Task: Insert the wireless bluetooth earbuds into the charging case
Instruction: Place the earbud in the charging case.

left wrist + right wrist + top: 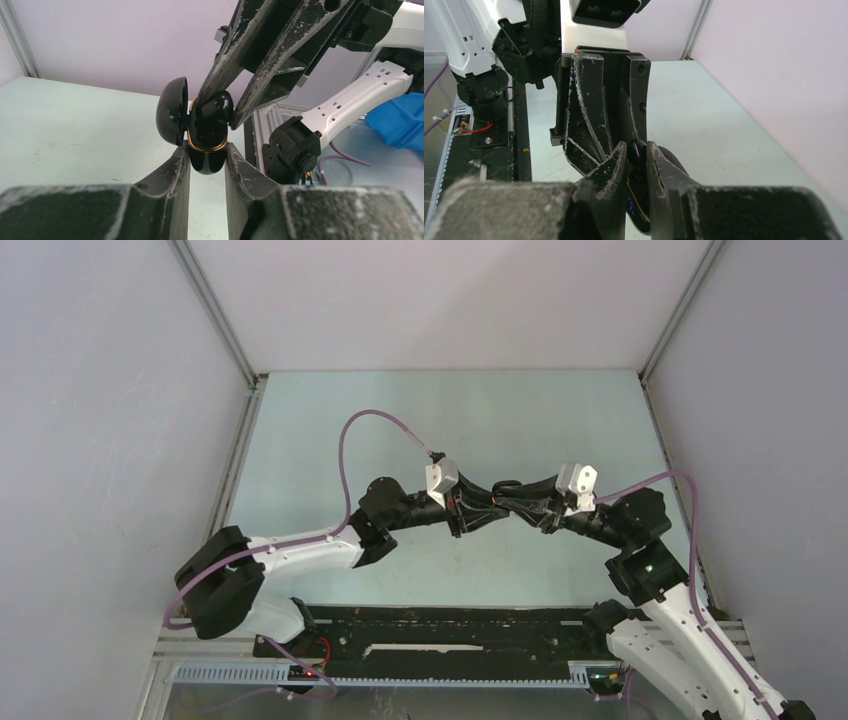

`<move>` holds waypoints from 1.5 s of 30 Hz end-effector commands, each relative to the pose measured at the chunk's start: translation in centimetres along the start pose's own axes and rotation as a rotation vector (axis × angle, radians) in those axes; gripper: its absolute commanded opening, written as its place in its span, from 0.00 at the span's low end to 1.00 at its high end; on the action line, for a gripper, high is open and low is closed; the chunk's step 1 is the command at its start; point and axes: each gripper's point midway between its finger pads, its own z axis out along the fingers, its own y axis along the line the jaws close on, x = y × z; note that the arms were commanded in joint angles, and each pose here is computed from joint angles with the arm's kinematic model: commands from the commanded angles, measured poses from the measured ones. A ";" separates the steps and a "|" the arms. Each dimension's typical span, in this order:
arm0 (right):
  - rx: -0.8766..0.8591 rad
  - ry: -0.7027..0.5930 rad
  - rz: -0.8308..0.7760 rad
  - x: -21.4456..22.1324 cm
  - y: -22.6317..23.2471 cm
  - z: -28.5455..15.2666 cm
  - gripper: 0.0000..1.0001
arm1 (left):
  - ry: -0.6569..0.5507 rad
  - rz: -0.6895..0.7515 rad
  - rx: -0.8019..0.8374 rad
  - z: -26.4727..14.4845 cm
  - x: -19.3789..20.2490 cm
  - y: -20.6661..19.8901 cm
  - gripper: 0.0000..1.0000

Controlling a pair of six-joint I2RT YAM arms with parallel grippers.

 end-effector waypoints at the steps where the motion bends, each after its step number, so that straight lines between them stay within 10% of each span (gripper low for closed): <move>1: 0.020 0.012 -0.009 0.2 0.0 -0.4 0.00 | -0.122 0.050 -0.028 -0.5 -3.6 0.4 0.00; 45: 0.112 -0.085 0.159 -1.6 -1.8 0.6 0.00 | -0.107 0.024 -0.013 -0.3 -2.8 0.4 0.00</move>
